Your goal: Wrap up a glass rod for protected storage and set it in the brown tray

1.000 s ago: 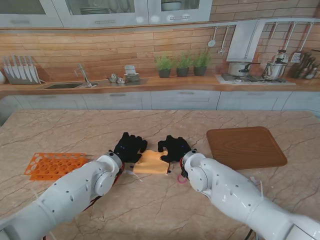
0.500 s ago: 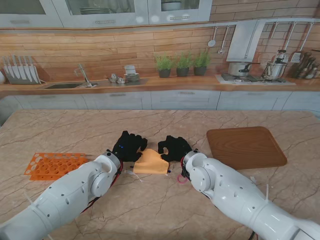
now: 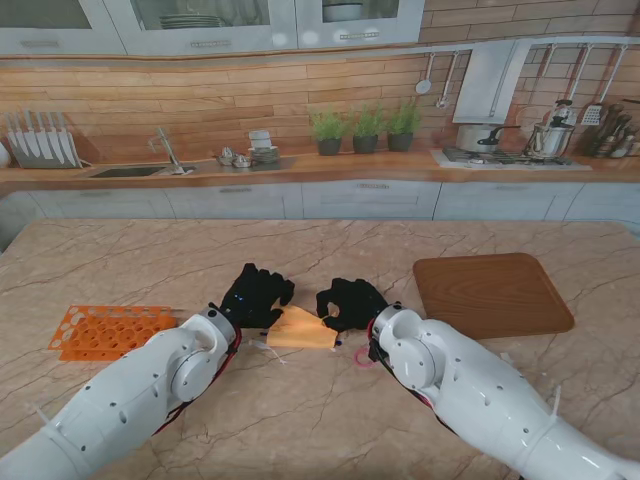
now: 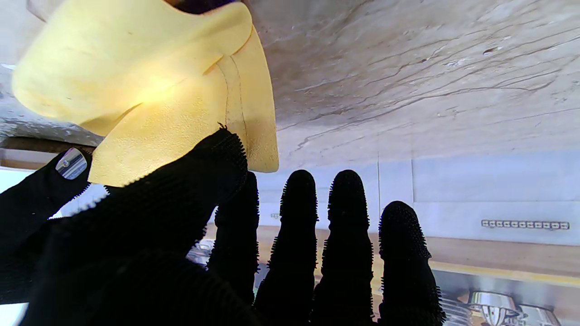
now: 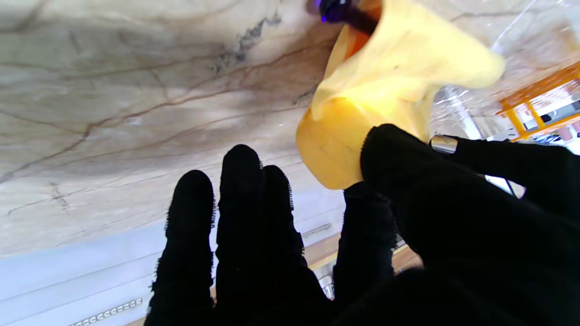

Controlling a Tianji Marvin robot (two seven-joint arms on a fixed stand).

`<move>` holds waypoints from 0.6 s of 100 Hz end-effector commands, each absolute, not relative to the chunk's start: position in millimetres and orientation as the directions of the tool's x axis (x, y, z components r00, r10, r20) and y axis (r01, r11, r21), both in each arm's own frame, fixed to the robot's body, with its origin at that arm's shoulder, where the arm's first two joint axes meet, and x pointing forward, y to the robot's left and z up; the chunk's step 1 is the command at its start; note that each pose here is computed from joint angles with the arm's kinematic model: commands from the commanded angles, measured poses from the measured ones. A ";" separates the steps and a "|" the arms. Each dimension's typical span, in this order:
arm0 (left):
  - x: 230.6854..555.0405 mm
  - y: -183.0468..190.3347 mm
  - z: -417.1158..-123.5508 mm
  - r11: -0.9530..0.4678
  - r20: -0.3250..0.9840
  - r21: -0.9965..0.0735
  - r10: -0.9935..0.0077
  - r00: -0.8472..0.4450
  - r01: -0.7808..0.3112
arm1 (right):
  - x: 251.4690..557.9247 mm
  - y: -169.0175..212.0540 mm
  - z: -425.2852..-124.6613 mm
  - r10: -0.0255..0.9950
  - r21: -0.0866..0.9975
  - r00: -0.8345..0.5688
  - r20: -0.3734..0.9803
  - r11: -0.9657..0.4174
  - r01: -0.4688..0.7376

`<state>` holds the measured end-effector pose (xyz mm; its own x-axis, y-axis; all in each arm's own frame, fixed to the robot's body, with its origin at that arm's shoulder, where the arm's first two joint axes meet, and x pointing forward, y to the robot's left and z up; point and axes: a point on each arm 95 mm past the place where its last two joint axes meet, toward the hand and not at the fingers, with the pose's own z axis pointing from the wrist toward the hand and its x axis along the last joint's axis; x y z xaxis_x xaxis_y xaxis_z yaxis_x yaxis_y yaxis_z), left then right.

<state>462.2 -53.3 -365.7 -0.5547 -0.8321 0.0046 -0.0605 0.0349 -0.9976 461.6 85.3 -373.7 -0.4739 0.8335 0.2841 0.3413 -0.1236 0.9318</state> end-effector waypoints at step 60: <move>443.9 -47.4 -366.2 0.049 0.014 -0.995 -0.794 -0.608 -0.088 | 447.0 90.2 -372.1 0.773 0.931 -0.570 0.279 -0.072 0.358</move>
